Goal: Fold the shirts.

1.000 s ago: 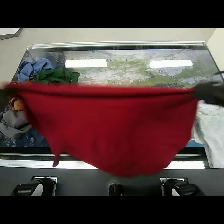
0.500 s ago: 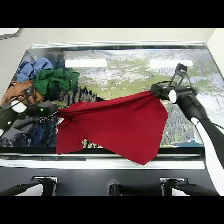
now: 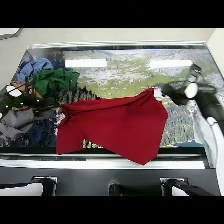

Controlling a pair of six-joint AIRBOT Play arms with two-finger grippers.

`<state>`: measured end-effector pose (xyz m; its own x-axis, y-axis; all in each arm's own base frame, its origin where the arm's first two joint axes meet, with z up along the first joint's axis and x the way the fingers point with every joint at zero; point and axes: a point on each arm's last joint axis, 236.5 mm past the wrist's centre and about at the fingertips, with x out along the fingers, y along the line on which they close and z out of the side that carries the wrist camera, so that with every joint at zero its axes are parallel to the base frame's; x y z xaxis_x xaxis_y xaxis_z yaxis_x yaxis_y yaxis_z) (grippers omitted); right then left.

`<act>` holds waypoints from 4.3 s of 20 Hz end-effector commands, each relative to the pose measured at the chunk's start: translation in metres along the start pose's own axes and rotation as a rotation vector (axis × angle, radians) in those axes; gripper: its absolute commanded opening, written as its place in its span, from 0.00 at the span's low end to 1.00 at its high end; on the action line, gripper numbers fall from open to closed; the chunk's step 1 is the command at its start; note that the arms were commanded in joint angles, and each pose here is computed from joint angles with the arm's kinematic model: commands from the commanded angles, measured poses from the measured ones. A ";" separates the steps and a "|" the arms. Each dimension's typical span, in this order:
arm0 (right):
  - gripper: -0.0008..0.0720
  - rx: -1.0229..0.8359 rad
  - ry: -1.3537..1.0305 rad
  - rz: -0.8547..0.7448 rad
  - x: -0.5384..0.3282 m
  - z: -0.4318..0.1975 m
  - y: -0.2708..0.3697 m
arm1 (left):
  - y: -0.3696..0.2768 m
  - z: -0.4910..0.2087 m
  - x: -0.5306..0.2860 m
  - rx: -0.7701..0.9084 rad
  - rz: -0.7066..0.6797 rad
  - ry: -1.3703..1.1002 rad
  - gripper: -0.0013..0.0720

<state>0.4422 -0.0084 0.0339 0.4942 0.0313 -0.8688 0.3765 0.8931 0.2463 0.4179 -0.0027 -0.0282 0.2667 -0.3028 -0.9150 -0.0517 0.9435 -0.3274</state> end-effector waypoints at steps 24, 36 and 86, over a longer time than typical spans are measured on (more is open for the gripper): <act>0.08 0.109 0.833 0.142 0.004 -0.313 -0.008 | -0.052 -0.073 0.040 0.148 -0.267 0.234 0.06; 0.07 -0.373 -1.130 0.189 -0.478 0.091 0.056 | -0.214 0.000 -0.531 0.307 -0.257 -1.424 0.06; 0.47 -0.269 0.481 -0.048 0.090 -0.041 -0.004 | -0.060 -0.046 0.041 -0.081 -0.143 0.254 0.69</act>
<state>0.4528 0.0063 -0.0686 0.0403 0.1114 -0.9930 0.1197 0.9861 0.1155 0.3946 -0.0670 -0.0629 0.0526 -0.4066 -0.9121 -0.0843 0.9083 -0.4098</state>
